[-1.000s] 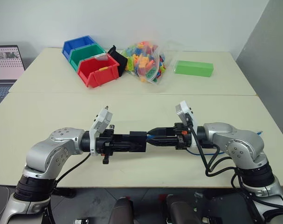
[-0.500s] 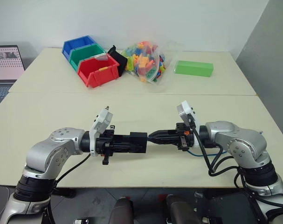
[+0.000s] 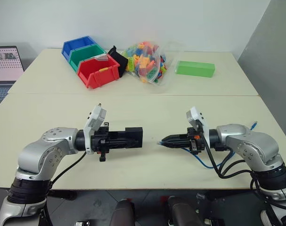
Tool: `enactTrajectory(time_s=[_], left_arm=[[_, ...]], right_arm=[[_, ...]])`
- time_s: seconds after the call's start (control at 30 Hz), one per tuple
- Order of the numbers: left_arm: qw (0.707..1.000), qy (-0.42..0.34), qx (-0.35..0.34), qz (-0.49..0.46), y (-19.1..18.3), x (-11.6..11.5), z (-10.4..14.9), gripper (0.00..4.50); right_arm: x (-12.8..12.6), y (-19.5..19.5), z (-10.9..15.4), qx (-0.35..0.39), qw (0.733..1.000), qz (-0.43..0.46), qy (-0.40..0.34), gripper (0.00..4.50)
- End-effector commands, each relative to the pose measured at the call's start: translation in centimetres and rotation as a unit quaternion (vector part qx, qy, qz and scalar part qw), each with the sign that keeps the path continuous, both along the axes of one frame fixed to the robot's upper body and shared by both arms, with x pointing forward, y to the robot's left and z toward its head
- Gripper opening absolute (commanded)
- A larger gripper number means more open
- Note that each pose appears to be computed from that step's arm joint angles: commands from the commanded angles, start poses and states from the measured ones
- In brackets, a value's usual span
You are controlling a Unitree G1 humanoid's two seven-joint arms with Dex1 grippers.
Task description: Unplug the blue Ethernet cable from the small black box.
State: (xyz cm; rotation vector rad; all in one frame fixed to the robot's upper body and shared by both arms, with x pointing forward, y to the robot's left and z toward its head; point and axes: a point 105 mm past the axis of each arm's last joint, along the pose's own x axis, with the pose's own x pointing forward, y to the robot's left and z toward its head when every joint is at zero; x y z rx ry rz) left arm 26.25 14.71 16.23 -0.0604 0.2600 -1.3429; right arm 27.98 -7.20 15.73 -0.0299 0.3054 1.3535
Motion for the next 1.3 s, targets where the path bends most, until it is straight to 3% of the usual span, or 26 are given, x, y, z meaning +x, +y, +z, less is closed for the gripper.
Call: enactTrajectory(time_s=[0.03,0.17,0.27,0.43,0.47,0.57,0.67,0.73,0.8,0.87,1.03,1.13,1.3], left_arm=[[0.998,-0.026,0.007,0.053,1.4,1.0,0.5,0.8],[0.995,-0.038,0.026,0.092,1.8,1.7,-0.6,0.8],[0.992,-0.051,0.031,0.114,1.8,2.4,-0.9,0.8],[0.985,-0.077,0.03,0.152,2.0,3.7,-1.1,0.8],[0.984,-0.083,0.032,0.157,2.1,3.8,-1.2,0.8],[0.973,-0.11,0.035,0.198,2.7,5.1,-1.2,0.8],[0.946,-0.153,0.041,0.282,4.2,7.3,-1.0,0.8],[0.922,-0.178,0.042,0.34,5.4,8.9,-0.9,0.8],[0.888,-0.215,0.054,0.404,6.9,10.6,-0.7,0.8],[0.86,-0.241,0.062,0.446,8.1,11.8,-0.4,0.8],[0.801,-0.267,0.06,0.532,11.1,13.8,-0.3,0.8],[0.799,-0.246,0.055,0.546,11.6,14.6,-1.5,0.8],[0.812,-0.204,0.046,0.545,11.4,14.9,-3.9,0.8]], right_arm=[[6.3,-1.5,2.5,0.006,0.978,-0.169,-0.119,0.03],[13.0,-4.3,1.8,-0.086,0.91,-0.345,-0.214,0.03],[16.2,-5.8,1.3,-0.12,0.867,-0.427,-0.227,0.03],[18.5,-6.0,0.1,-0.144,0.85,-0.466,-0.197,0.03],[18.7,-6.1,-0.1,-0.143,0.85,-0.472,-0.187,0.73],[19.0,-6.3,0.8,-0.122,0.851,-0.472,-0.197,1.44],[18.2,-5.9,3.3,-0.083,0.864,-0.441,-0.228,2.19],[16.7,-4.5,4.5,-0.061,0.888,-0.384,-0.247,2.6],[13.7,-1.9,5.4,-0.037,0.926,-0.281,-0.251,3.09],[10.8,0.0,5.7,-0.028,0.947,-0.201,-0.248,3.57],[5.0,2.6,6.6,-0.013,0.972,-0.069,-0.222,3.57],[2.9,3.9,6.9,-0.015,0.978,-0.034,-0.205,3.57],[2.5,4.5,6.8,-0.025,0.979,-0.033,-0.199,3.57]])
